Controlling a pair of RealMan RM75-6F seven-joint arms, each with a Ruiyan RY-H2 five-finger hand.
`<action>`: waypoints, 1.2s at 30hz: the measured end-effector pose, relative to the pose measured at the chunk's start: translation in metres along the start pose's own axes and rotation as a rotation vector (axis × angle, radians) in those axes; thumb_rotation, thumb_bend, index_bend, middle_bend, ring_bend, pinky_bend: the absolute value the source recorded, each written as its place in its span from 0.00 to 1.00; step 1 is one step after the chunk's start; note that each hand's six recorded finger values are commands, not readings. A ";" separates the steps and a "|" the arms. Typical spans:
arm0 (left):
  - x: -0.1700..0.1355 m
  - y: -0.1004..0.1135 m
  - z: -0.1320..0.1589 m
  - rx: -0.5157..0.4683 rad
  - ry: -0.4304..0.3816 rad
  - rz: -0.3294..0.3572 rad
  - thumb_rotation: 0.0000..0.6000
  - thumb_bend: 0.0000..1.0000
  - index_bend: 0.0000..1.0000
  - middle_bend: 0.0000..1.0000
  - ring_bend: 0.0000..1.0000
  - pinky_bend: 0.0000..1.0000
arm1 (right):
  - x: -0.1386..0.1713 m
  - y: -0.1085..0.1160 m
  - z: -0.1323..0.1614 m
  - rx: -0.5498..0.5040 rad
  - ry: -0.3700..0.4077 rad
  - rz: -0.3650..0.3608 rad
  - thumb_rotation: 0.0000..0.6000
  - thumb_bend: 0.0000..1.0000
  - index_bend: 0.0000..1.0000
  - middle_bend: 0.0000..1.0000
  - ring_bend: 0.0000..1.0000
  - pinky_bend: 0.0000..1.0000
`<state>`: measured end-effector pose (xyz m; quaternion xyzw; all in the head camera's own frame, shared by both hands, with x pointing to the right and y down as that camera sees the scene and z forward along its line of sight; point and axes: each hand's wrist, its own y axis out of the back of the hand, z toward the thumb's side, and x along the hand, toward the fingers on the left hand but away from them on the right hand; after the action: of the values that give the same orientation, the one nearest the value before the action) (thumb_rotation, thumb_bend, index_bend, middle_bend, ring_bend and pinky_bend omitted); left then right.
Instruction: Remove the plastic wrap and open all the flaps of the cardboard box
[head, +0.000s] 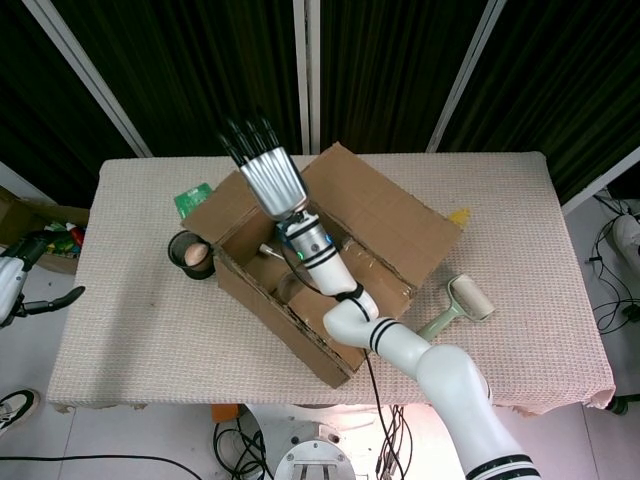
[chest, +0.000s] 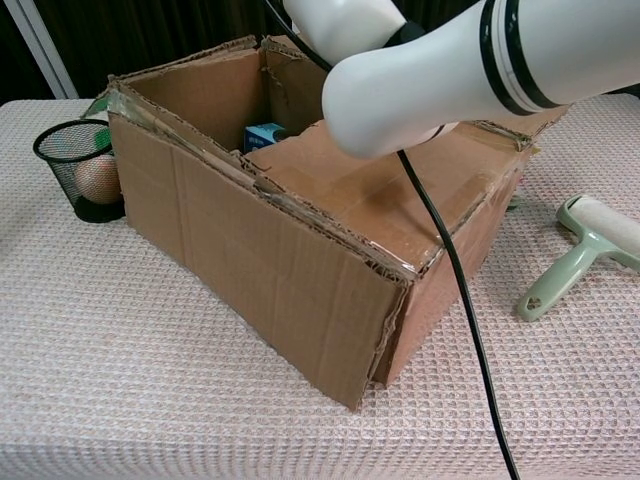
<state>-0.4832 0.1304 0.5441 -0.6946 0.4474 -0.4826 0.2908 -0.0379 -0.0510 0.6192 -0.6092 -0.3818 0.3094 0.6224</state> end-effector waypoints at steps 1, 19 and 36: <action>0.000 -0.001 0.001 -0.001 -0.002 -0.001 0.39 0.16 0.16 0.20 0.12 0.23 | 0.001 0.002 -0.001 -0.007 0.006 -0.005 1.00 0.32 0.00 0.00 0.00 0.00; 0.007 -0.020 0.022 -0.035 -0.035 -0.066 0.38 0.16 0.16 0.20 0.12 0.23 | 0.038 0.044 -0.063 -0.134 0.138 0.438 0.88 0.79 0.26 0.17 0.00 0.00; 0.007 -0.020 0.023 -0.048 -0.036 -0.090 0.38 0.16 0.16 0.20 0.12 0.23 | 0.111 0.008 -0.066 -0.197 0.156 0.927 0.88 0.97 0.33 0.23 0.00 0.00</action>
<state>-0.4543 0.1322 0.5555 -0.7293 0.4219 -0.4716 0.2600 0.0766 0.0094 0.6246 -0.7927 -0.0498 0.4701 0.3850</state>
